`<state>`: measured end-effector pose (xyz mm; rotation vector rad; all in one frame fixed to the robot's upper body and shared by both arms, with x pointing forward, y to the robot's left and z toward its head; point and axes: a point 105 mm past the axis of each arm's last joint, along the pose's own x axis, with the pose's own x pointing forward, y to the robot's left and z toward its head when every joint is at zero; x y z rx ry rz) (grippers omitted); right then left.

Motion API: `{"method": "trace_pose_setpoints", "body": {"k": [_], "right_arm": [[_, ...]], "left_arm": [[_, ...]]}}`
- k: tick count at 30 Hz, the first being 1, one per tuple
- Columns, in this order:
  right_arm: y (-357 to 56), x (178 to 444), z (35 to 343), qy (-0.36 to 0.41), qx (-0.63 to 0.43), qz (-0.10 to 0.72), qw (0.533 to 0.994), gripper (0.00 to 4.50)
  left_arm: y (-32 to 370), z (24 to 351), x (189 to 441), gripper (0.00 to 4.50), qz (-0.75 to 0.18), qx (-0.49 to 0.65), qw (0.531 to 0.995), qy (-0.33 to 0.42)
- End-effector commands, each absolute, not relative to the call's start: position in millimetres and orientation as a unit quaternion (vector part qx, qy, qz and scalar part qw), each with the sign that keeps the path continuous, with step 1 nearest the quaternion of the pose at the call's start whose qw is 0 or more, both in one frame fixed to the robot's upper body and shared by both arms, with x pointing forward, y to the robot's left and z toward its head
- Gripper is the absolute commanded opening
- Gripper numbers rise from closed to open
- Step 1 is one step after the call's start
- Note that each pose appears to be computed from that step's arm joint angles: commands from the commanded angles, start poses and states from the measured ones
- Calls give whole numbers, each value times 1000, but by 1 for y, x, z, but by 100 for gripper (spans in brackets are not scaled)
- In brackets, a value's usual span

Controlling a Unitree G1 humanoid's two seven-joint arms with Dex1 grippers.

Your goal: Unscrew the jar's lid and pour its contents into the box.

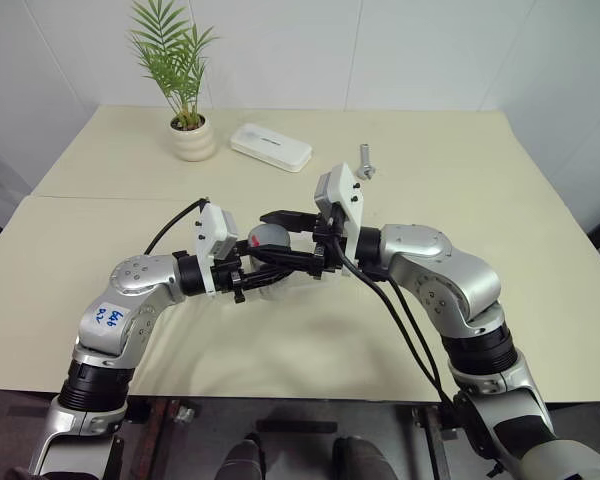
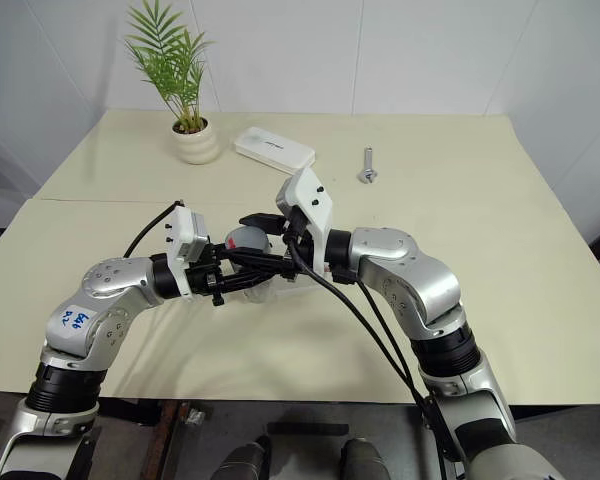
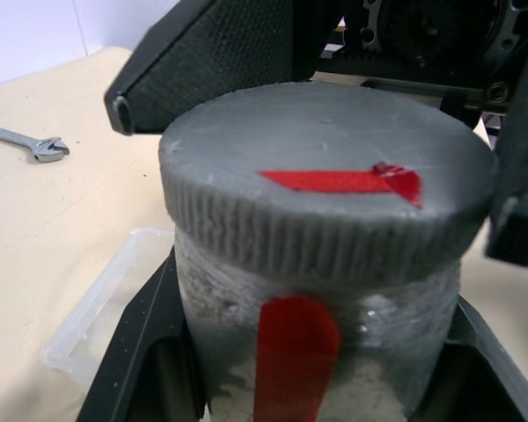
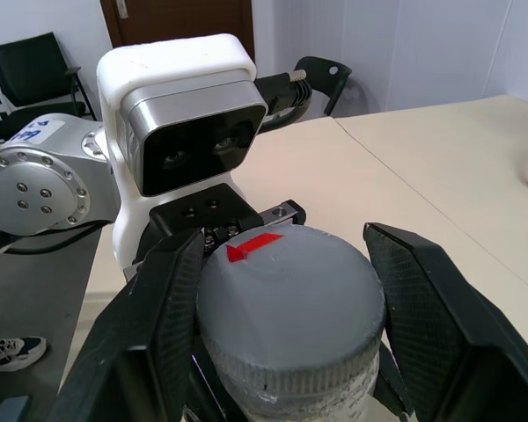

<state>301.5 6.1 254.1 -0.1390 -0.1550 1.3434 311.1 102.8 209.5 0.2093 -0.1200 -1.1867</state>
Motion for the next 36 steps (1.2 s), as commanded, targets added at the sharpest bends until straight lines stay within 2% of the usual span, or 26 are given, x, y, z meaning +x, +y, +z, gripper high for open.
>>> {"method": "trace_pose_setpoints", "body": {"k": [1, 6, 11, 13, 18, 21, 22, 26, 30, 36], "right_arm": [[7, 293, 266, -101, -64, 639, 760, 254], [-2, 279, 267, -113, -103, 716, 681, 254], [-16, 282, 267, -93, -166, 776, 601, 254], [-18, 288, 269, -90, -183, 782, 589, 254], [-18, 299, 275, -100, -191, 775, 595, 254], [-17, 314, 276, -87, -168, 743, 642, 254], [-17, 315, 275, -82, -163, 741, 646, 326], [-18, 318, 285, -112, -140, 727, 663, 444], [-21, 314, 294, -120, -122, 725, 667, 444], [-9, 293, 301, -133, -86, 743, 651, 444]], "left_arm": [[102, 222, 306, 201, -566, 110, 813, -81], [101, 230, 296, 201, -620, 107, 772, -93], [102, 238, 292, 201, -668, 114, 730, -89], [102, 238, 292, 201, -677, 122, 721, -84], [103, 244, 296, 201, -664, 122, 731, -99], [104, 243, 297, 201, -653, 116, 742, -103], [105, 242, 297, 201, -650, 114, 744, -103], [108, 239, 295, 201, -641, 105, 753, -102], [111, 241, 297, 201, -629, 101, 763, -107], [106, 244, 301, 201, -622, 95, 768, -119]]}}
